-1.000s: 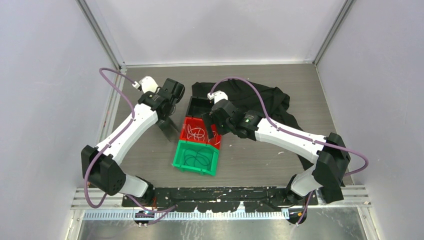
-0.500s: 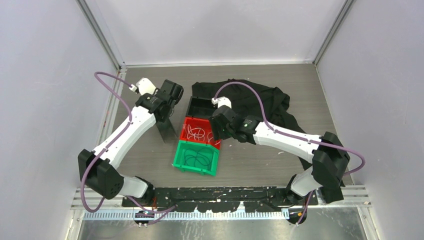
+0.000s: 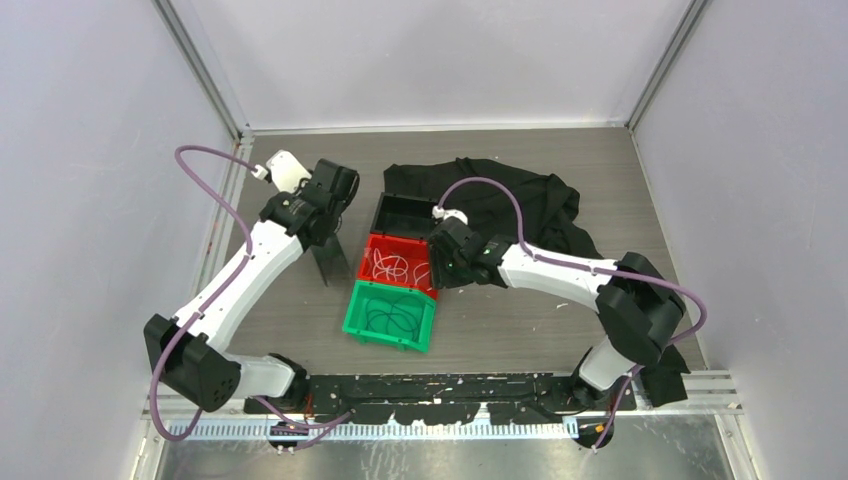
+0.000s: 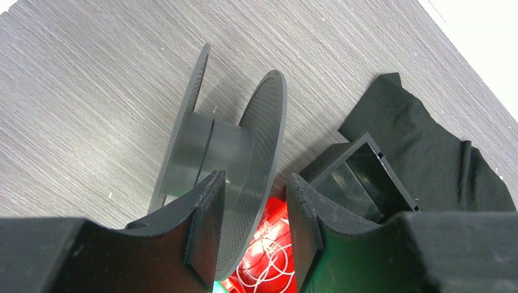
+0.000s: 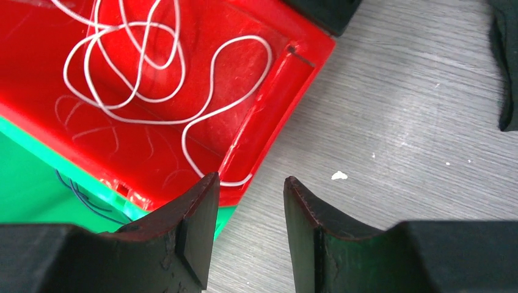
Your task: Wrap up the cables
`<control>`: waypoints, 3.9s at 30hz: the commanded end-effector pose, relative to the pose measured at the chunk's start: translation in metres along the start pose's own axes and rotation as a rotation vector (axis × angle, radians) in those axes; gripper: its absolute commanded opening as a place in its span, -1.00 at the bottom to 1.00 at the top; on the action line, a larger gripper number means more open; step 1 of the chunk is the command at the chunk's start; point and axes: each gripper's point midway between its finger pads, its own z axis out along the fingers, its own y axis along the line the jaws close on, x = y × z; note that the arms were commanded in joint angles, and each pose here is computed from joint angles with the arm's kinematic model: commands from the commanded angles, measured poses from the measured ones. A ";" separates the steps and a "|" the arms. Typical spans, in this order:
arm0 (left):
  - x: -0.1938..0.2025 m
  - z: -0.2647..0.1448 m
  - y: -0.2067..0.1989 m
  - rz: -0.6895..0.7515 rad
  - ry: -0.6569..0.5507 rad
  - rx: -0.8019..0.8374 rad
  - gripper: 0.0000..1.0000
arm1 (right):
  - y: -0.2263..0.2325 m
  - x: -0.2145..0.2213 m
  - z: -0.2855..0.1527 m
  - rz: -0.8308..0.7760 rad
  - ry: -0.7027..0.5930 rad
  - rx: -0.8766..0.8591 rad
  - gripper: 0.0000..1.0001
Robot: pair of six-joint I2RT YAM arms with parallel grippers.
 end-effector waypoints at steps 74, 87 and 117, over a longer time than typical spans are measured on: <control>-0.062 -0.070 -0.065 0.252 -0.114 0.497 -0.14 | 0.054 -0.134 -0.133 0.046 -0.234 -0.392 -0.99; -0.033 -0.140 -0.101 0.589 0.019 0.965 0.56 | 0.092 -0.194 -0.205 -0.059 -0.349 -0.508 -0.99; 0.032 -0.129 -0.130 -0.182 0.903 0.974 0.14 | 0.087 -0.193 -0.189 -0.027 -0.356 -0.485 -0.99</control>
